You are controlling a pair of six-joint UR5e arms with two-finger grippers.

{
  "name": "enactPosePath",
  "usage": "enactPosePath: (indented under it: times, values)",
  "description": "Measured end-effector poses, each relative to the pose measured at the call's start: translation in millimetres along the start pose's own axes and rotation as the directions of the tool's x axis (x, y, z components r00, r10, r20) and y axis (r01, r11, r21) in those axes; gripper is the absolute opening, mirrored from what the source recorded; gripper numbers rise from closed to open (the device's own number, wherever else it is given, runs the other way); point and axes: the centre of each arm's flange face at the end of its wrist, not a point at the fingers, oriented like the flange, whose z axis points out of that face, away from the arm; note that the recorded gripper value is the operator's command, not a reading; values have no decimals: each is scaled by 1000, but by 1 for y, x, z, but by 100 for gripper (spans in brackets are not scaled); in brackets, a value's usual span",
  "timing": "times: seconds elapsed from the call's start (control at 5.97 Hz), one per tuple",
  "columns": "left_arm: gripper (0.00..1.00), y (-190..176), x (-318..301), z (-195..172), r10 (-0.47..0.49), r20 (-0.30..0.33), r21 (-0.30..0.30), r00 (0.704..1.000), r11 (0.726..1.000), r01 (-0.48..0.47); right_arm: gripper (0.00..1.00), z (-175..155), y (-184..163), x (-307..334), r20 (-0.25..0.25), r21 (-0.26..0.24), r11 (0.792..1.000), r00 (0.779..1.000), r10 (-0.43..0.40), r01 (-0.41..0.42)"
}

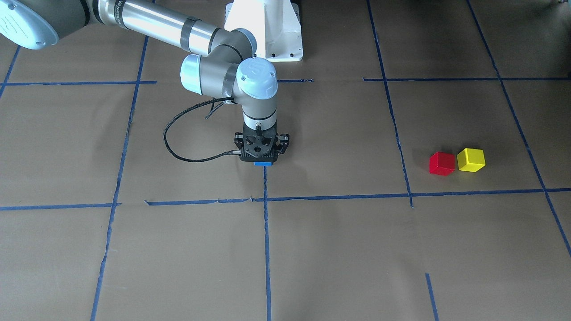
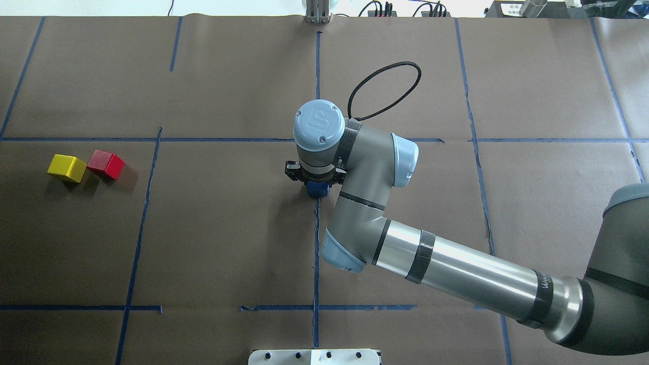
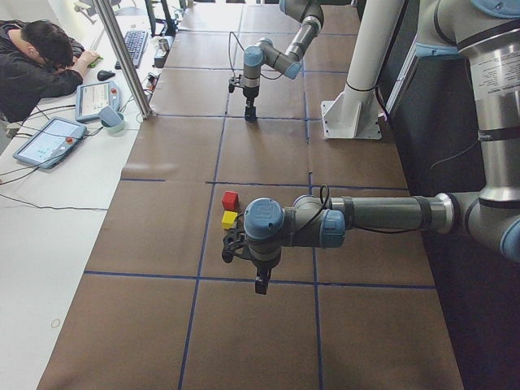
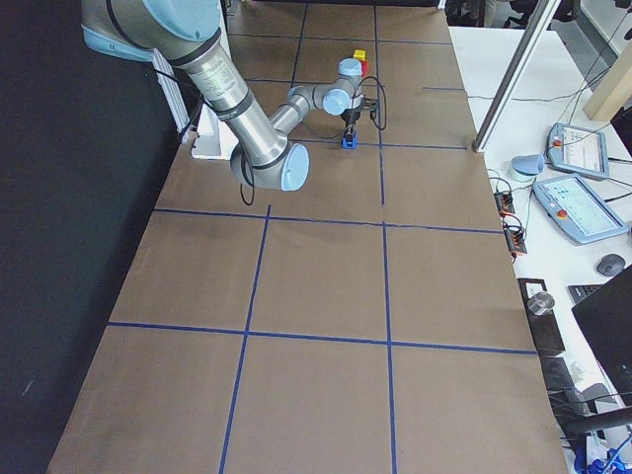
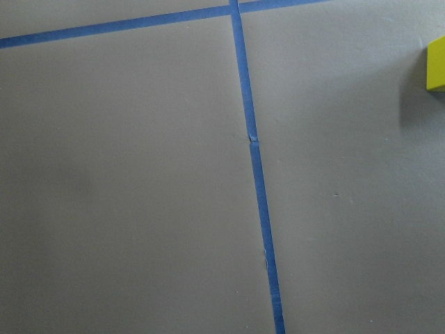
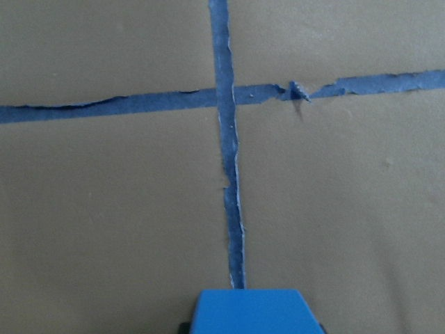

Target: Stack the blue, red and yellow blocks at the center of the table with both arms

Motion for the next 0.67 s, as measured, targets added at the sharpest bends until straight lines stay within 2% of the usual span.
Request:
enactPosePath:
  times: [0.34, 0.67]
  values:
    - [100, 0, 0, 0, 0, 0, 0, 1000, 1000, 0, 100, -6, -1, -4, 11, 4, 1000, 1000, -1, 1]
    - [100, 0, 0, 0, 2, 0, 1, 1000, 1000, -2, 100, -35, -23, 1, 36, 22, 1000, 999, 16, -17]
